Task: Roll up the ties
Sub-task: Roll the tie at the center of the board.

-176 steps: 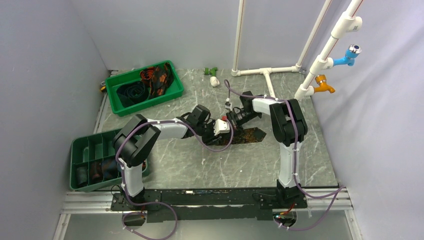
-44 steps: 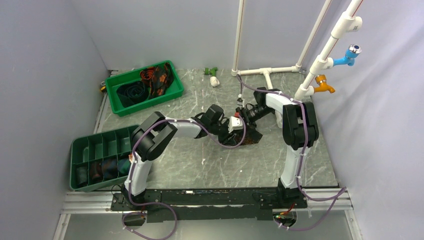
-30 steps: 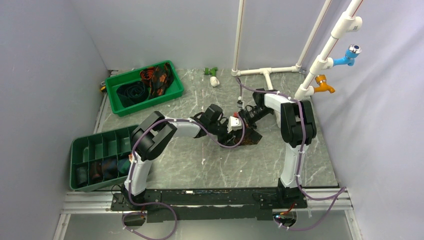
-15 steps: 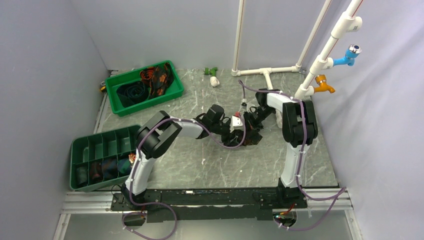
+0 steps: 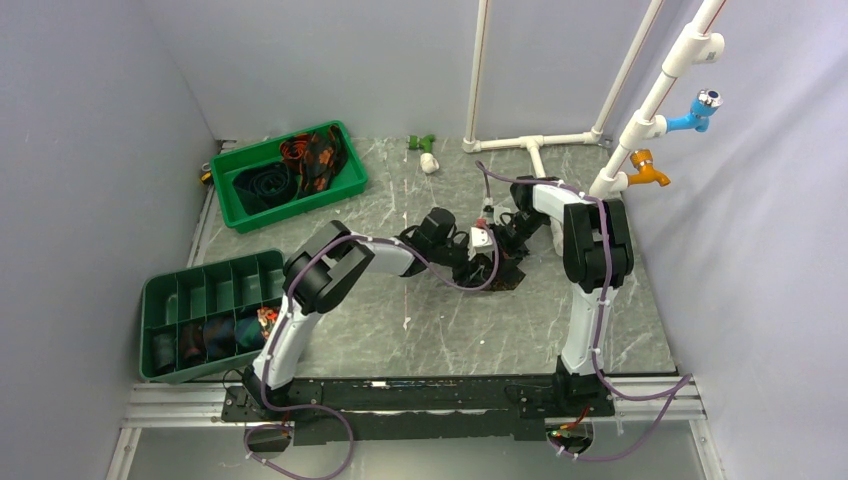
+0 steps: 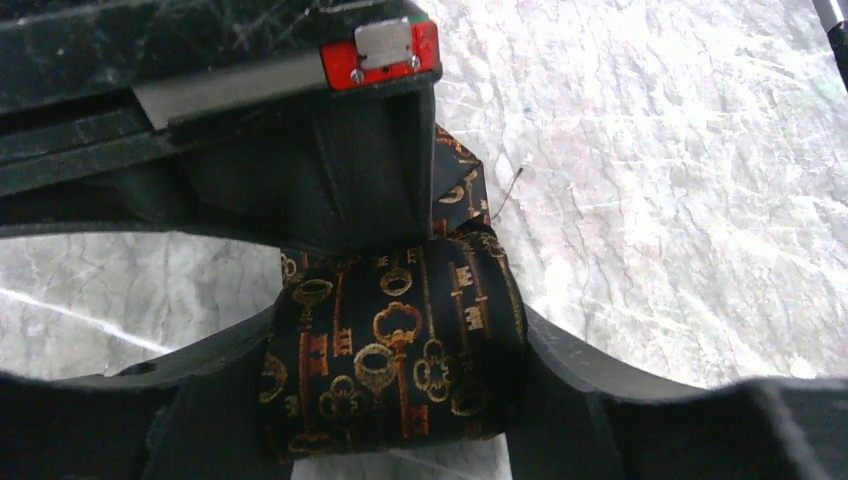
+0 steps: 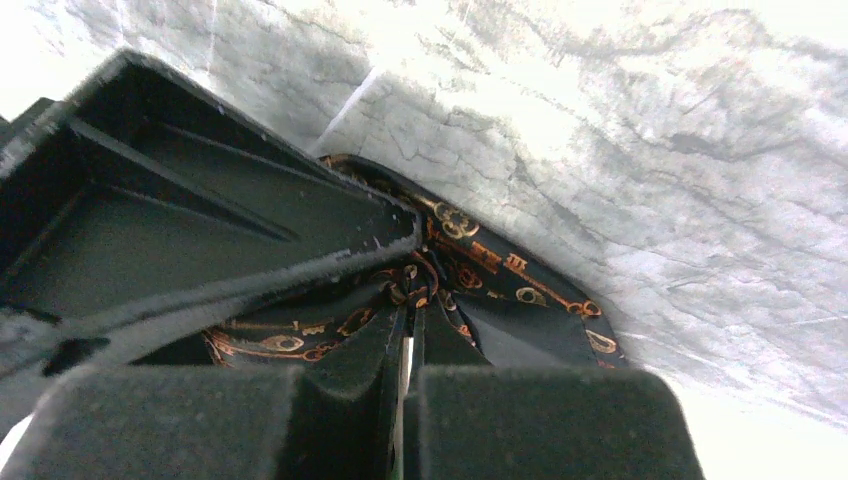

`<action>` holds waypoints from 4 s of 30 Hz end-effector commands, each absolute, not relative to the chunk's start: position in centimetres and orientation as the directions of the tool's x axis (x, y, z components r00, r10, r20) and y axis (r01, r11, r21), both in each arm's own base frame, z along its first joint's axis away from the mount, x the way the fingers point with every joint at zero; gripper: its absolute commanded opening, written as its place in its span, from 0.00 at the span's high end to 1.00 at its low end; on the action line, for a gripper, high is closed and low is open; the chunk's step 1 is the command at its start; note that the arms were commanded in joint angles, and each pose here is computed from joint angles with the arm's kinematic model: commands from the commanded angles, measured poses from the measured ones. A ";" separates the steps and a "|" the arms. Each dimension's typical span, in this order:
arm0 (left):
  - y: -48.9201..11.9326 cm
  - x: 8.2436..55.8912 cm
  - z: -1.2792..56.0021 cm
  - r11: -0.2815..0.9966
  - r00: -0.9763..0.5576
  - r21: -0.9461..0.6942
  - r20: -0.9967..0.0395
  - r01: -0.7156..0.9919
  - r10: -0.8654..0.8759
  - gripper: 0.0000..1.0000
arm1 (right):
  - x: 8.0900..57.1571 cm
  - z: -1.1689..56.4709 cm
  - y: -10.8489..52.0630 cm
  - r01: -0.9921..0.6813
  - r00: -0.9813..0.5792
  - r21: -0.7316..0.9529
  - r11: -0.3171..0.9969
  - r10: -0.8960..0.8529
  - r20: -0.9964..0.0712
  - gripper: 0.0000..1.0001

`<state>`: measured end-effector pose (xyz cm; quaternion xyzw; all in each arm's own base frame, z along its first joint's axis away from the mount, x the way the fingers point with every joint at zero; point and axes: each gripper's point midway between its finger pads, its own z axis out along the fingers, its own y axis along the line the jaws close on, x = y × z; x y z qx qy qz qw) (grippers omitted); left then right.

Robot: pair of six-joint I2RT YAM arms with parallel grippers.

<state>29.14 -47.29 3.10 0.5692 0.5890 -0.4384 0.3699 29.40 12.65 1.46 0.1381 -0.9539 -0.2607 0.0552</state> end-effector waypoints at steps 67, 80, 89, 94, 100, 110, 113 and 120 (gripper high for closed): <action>-46.2 27.9 2.0 -0.046 -0.050 -0.083 -0.873 0.995 0.486 0.43 | 29.3 -0.8 11.4 -0.243 -0.957 0.518 0.820 -0.290 0.010 1.00; -40.5 27.1 -3.4 0.001 -0.032 -0.044 -0.706 0.999 0.708 0.94 | 28.8 4.7 12.2 -0.197 -0.971 0.626 0.755 -0.237 -0.021 0.40; -39.1 26.8 -4.5 0.002 -0.024 -0.035 -0.657 0.999 0.754 0.95 | 28.0 5.2 12.4 -0.086 -0.992 0.659 0.748 -0.122 0.010 0.00; -39.5 27.0 -4.2 0.002 -0.021 -0.030 -0.660 1.000 0.751 0.94 | 28.8 2.7 12.5 -0.027 -0.999 0.646 0.763 -0.046 0.013 0.00; -39.2 26.9 -4.2 -0.003 -0.018 -0.031 -0.653 1.000 0.757 0.94 | 29.9 3.1 10.8 -0.037 -0.998 0.547 0.836 -0.002 -0.064 0.00; -39.5 27.1 -4.2 -0.002 -0.020 -0.033 -0.655 0.999 0.755 0.94 | 29.0 1.9 10.2 0.018 -0.993 0.530 0.848 0.077 -0.090 0.00; -39.5 26.9 -4.4 -0.004 -0.024 -0.041 -0.656 0.999 0.754 0.93 | 29.6 1.0 11.0 0.008 -0.992 0.578 0.816 0.079 -0.097 0.00; -39.2 26.8 -4.6 -0.002 -0.026 -0.042 -0.648 0.999 0.761 0.93 | 30.3 4.6 15.1 -0.061 -0.984 0.796 0.602 0.095 -0.148 0.00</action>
